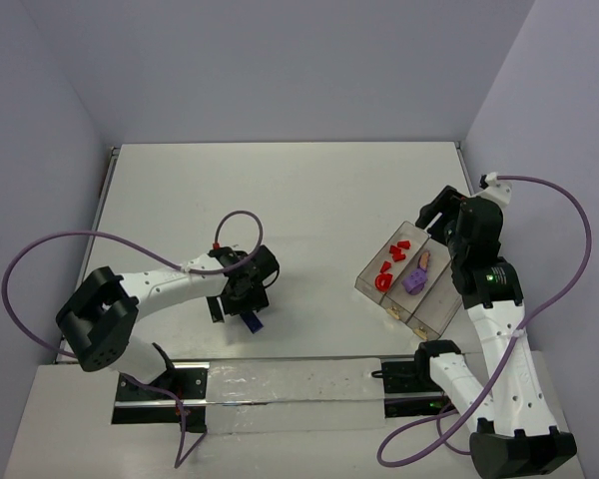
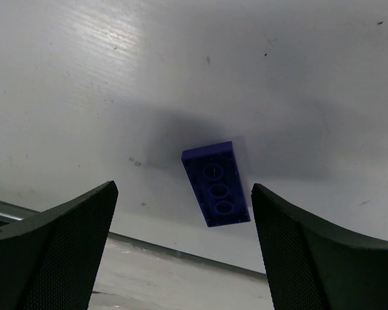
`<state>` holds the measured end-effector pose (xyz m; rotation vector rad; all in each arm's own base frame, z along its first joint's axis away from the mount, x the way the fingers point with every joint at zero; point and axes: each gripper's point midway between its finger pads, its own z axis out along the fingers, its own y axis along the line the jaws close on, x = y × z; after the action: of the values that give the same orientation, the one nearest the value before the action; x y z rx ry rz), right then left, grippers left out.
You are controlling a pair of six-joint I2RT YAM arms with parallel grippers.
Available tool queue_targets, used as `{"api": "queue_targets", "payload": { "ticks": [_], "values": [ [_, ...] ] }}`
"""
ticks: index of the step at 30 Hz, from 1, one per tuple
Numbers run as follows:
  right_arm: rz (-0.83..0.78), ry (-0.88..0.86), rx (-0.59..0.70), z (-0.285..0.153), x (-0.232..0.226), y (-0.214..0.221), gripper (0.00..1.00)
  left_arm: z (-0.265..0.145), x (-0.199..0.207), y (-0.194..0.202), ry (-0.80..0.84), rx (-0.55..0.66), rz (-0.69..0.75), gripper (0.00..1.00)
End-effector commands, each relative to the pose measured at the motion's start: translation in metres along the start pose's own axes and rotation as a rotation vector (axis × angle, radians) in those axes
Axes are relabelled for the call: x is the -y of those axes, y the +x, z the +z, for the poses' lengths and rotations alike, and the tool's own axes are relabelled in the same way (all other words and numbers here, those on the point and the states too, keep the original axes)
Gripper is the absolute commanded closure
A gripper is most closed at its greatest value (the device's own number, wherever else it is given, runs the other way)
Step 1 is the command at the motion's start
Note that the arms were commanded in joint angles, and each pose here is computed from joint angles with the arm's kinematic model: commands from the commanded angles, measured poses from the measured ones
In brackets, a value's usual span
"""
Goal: Sort the legos into containers by color
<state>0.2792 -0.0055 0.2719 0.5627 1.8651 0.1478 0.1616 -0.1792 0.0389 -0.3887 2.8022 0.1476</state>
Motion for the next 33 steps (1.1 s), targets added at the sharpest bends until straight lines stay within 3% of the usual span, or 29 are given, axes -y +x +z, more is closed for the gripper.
{"api": "queue_targets", "payload": {
  "ticks": [1,6,17,21,27,33],
  "values": [
    [0.013,-0.036,0.049,-0.001,-0.009,-0.016,0.27,-0.005,0.019,0.0,0.083,-0.031,-0.07,0.09],
    [0.012,-0.034,0.049,-0.001,-0.009,-0.016,0.27,0.004,0.023,0.009,0.088,-0.09,-0.06,0.13],
    [0.013,-0.03,0.047,-0.001,-0.008,-0.014,0.27,0.021,0.031,0.024,0.105,-0.17,-0.022,0.35],
    [0.013,-0.029,0.051,-0.002,-0.008,-0.016,0.27,0.021,0.034,0.023,0.112,-0.168,-0.005,0.55],
    [0.015,-0.028,0.051,-0.002,-0.007,-0.015,0.27,-0.004,0.068,-0.016,0.189,-0.054,0.036,0.84],
    [0.016,-0.031,0.049,-0.004,-0.007,-0.014,0.27,-0.027,0.14,-0.073,0.286,0.066,0.093,0.89]
  ]
}}
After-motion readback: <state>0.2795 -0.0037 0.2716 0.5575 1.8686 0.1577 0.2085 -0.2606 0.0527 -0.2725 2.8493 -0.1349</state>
